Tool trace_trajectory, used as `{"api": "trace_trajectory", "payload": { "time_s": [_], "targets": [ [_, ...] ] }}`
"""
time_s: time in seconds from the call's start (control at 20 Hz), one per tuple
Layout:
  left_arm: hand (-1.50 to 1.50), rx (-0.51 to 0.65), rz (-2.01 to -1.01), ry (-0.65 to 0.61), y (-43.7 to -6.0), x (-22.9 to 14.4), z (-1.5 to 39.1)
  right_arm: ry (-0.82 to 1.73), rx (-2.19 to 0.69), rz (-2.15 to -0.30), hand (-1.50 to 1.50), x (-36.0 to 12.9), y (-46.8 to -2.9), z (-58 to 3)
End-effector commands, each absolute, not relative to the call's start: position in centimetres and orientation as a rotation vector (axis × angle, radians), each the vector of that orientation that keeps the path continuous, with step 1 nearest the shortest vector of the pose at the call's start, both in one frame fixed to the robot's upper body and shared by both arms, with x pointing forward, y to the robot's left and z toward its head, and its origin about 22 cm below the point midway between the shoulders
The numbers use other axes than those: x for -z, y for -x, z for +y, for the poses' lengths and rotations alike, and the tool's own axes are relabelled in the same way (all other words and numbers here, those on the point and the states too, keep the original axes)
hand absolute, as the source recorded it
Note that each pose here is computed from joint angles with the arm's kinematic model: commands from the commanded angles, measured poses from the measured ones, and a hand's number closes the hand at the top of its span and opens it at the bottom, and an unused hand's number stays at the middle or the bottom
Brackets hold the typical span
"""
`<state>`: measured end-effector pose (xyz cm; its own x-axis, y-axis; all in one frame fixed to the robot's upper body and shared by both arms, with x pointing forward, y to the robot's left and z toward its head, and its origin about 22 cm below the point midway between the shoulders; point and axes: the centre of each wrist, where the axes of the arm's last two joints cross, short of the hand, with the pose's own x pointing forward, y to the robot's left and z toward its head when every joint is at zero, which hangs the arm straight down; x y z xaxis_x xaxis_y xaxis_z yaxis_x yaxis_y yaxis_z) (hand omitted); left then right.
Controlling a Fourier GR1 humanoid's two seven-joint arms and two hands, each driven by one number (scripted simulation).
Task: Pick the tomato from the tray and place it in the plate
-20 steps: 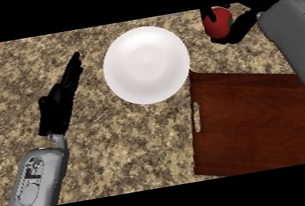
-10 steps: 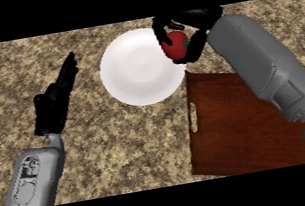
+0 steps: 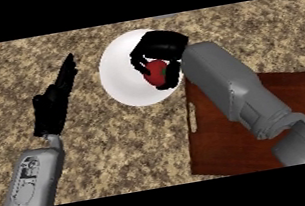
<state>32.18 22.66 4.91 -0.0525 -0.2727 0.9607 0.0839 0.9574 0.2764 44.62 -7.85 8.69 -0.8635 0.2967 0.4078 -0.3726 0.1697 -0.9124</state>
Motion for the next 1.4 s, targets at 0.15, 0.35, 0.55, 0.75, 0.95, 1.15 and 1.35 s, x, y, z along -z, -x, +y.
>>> {"api": "trace_trajectory", "payload": {
  "time_s": [0.15, 0.35, 0.55, 0.75, 0.95, 1.15, 1.35],
  "targets": [
    [0.0, 0.326, -1.595, -0.116, -32.2, -4.2, 22.6, -0.132, -1.696, -1.754, -1.5, -5.3, -43.6, -8.3],
    [0.0, 0.329, -1.617, -0.103, -32.7, -6.0, 20.7, -0.176, -1.675, -1.745, -1.5, -4.3, -43.2, -8.7],
    [0.0, 0.314, -1.614, -0.129, -32.4, -5.6, 20.9, -0.387, -1.506, -1.758, -1.5, -5.1, -43.6, -8.6],
    [0.0, 0.304, -1.599, -0.157, -32.7, -5.5, 22.5, -0.499, -1.256, -1.791, -1.5, -4.7, -43.6, -9.1],
    [0.0, 0.291, -1.618, -0.146, -32.6, -5.4, 21.7, -0.484, -1.069, -1.784, -1.5, -7.0, -44.8, -9.7],
    [0.0, 0.283, -1.626, -0.132, -32.5, -5.0, 21.8, -0.412, -0.934, -1.804, -1.5, -10.0, -46.5, -13.9],
    [0.0, 0.294, -1.634, -0.134, -32.8, -5.9, 22.1, -0.397, -0.874, -1.803, -1.5, -12.3, -47.4, -19.1]
  ]
}}
